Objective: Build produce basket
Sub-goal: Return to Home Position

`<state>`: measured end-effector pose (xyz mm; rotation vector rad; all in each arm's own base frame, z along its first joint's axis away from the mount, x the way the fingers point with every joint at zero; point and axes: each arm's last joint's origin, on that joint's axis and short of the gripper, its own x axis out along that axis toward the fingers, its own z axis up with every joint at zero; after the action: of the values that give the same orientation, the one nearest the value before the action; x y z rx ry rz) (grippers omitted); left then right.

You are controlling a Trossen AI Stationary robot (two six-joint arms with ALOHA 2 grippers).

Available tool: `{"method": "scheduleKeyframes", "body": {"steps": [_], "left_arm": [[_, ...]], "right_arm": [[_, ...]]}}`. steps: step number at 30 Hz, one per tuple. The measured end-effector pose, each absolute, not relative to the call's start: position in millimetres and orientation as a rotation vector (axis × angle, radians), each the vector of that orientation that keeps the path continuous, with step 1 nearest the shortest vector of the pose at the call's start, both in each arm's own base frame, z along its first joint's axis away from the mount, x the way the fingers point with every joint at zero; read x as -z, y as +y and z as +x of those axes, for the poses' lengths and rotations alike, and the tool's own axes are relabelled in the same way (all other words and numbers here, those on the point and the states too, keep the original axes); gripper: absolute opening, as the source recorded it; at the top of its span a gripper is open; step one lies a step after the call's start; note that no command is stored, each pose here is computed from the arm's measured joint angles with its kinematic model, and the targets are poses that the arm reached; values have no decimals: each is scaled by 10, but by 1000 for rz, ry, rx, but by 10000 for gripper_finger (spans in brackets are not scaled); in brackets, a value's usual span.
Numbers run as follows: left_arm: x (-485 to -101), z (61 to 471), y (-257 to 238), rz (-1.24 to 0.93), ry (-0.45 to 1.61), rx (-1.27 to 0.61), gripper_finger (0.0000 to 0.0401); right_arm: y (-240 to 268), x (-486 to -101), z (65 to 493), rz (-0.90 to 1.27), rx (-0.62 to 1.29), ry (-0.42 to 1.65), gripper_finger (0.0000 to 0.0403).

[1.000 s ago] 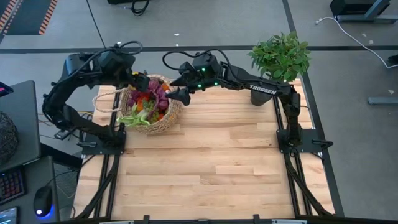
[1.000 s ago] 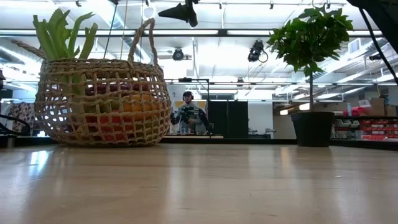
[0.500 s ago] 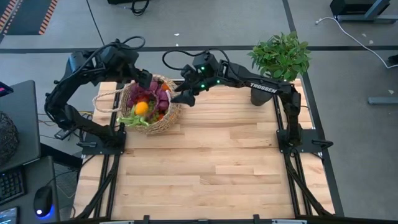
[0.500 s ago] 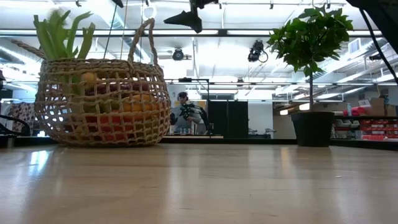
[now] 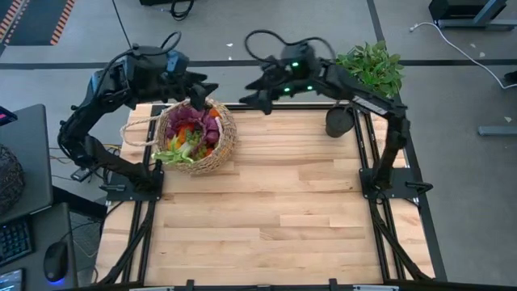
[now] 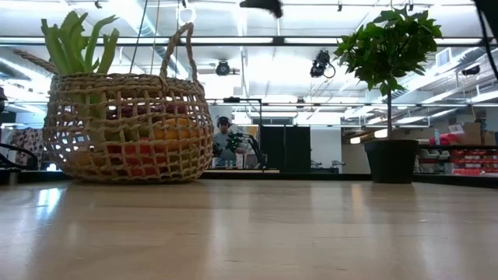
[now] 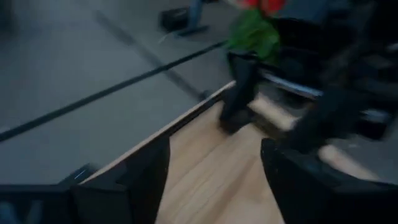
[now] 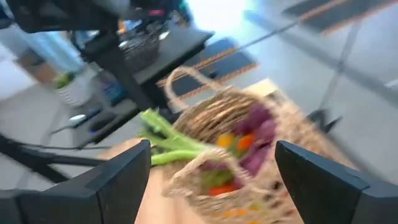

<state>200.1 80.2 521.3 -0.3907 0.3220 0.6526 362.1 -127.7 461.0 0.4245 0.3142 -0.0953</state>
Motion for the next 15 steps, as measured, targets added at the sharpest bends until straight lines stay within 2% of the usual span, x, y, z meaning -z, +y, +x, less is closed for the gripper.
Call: {"method": "scheduleKeyframes", "body": {"steps": [5, 11, 15], "left_arm": [[-5294, 2156, 813, -401, 228, -497, 199], [-5258, 2359, 842, -400, 230, -353, 106], [-5251, 2483, 802, -407, 212, -295, 35]], "right_arm": [[-1169, -4786, 3298, 324, 218, 349, 346], [-1078, -4780, 3050, 336, 106, 378, 342], [-997, -4631, 2901, 371, 91, 379, 313]]}}
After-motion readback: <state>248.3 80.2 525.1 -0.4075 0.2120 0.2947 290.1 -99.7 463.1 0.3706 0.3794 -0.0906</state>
